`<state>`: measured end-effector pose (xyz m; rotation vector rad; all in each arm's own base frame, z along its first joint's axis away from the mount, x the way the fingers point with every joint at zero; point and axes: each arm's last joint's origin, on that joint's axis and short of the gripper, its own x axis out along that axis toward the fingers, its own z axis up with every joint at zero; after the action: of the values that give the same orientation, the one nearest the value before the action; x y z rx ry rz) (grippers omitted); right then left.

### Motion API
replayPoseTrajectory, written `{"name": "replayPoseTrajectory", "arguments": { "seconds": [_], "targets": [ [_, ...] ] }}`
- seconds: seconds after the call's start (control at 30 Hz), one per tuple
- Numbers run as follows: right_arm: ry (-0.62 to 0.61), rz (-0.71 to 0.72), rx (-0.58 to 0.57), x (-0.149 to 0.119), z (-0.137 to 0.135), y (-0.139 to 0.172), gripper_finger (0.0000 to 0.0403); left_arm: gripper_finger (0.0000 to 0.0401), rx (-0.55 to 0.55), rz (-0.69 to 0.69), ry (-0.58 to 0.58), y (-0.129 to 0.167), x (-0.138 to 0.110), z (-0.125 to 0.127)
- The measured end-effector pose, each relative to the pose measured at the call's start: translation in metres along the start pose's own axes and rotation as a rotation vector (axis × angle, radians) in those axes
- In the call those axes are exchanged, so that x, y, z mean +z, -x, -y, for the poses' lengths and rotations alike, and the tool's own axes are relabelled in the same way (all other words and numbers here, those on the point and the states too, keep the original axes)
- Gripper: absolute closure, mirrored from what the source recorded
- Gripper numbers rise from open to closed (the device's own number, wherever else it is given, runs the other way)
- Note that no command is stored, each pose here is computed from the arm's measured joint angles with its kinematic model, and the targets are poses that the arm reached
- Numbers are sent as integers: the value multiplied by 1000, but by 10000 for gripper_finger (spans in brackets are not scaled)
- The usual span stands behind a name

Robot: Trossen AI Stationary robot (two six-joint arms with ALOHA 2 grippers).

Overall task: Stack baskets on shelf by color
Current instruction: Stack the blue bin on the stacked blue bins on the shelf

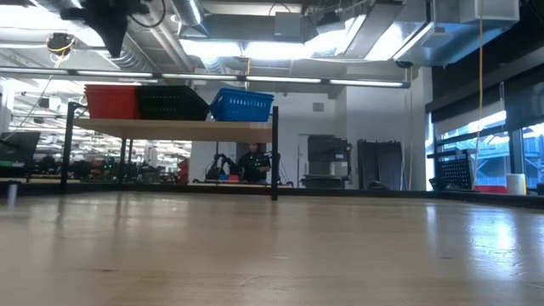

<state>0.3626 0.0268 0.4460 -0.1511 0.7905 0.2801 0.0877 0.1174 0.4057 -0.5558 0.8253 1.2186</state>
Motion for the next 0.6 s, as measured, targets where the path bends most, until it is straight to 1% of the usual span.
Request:
{"name": "replayPoseTrajectory", "arguments": {
  "seconds": [0.17,0.27,0.33,0.43,0.47,0.5,0.53,0.6],
  "targets": [
    [-80,-9,-245,1,8,1,318,401,-223,-58,-44,26,-27,4],
    [-115,-16,-351,1,10,2,318,401,-345,-117,-82,39,-44,4],
    [-131,-19,-392,1,12,2,318,401,-437,-179,-112,47,-56,3],
    [-139,-22,-429,1,13,3,318,401,-670,-251,-149,57,-74,3],
    [-137,-23,-430,1,13,3,318,401,-726,-270,-157,59,-78,3],
    [-132,-24,-430,1,13,3,318,401,-767,-291,-163,60,-81,3],
    [-117,-27,-430,1,13,3,318,401,-786,-316,-170,61,-85,4],
    [-111,-28,-429,1,13,3,318,401,-789,-368,-189,57,-90,8]
  ]
}}
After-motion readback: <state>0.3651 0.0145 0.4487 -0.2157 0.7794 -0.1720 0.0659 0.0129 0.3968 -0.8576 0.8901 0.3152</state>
